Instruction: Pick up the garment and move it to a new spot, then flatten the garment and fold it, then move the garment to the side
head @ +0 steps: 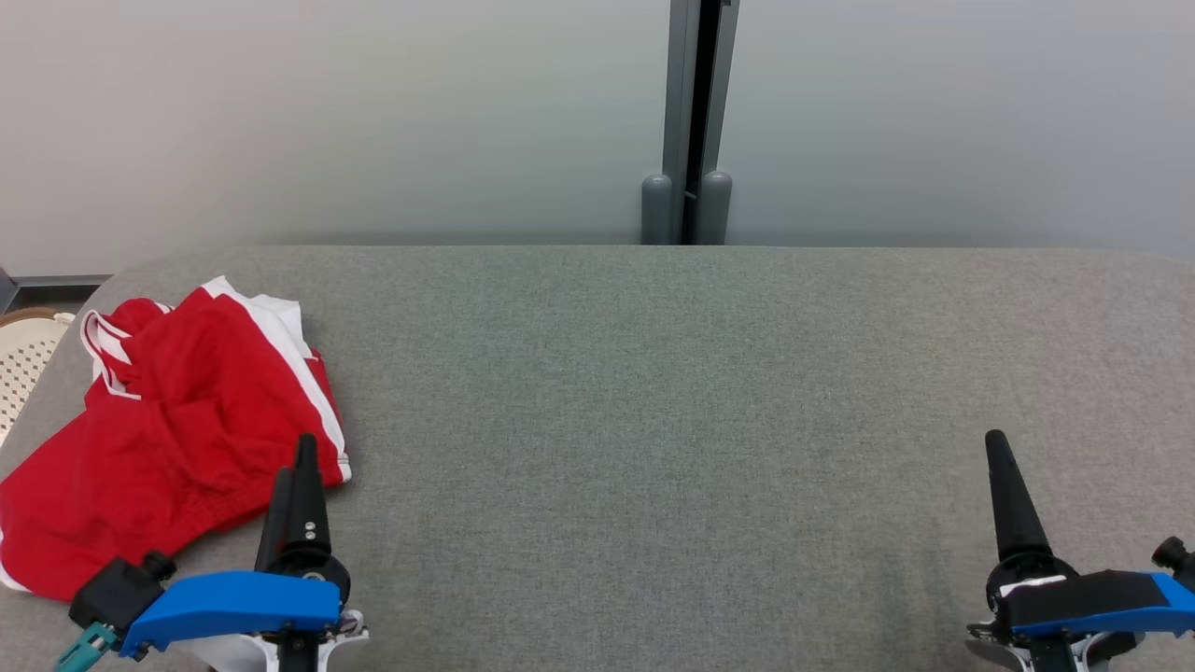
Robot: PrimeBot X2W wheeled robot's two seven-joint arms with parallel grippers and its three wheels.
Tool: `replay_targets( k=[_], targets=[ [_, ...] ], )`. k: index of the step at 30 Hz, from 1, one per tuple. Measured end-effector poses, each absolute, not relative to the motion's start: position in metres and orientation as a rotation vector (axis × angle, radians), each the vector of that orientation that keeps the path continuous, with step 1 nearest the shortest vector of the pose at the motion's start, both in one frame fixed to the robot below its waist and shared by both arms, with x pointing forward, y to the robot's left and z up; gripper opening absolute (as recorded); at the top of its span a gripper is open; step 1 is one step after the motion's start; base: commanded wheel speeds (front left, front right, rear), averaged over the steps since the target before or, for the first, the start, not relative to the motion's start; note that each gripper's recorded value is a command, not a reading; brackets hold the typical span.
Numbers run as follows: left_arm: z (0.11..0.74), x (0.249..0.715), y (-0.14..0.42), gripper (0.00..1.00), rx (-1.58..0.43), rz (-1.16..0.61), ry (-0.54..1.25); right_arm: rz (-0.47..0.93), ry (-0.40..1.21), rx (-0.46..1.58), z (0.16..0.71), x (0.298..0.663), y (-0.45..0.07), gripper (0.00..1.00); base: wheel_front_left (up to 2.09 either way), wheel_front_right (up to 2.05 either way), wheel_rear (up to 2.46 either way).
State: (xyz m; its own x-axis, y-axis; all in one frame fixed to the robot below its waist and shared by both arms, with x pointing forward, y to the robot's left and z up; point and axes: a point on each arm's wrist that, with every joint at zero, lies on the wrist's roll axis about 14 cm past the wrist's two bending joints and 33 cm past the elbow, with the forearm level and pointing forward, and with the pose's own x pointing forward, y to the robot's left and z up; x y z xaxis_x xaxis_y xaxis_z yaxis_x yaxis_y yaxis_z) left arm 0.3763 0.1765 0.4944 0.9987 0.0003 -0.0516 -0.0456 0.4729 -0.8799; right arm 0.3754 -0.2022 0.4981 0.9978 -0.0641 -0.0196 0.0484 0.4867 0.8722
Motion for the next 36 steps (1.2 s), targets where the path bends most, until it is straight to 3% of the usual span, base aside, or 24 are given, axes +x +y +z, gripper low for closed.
replay_targets(
  k=[17, 36],
  targets=[
    [0.481, 0.371, 0.154, 1.0, -0.707, -0.027, 0.096, -0.001, -0.004, 0.746, 0.5, 0.375, -0.182, 1.0, 0.0, 0.0, 0.0],
    [0.472, 0.367, 0.151, 1.0, -0.489, -0.038, 0.1, 0.03, 0.001, 0.496, 0.495, 0.375, -0.174, 1.0, 0.0, 0.0, 0.0]
  ],
)
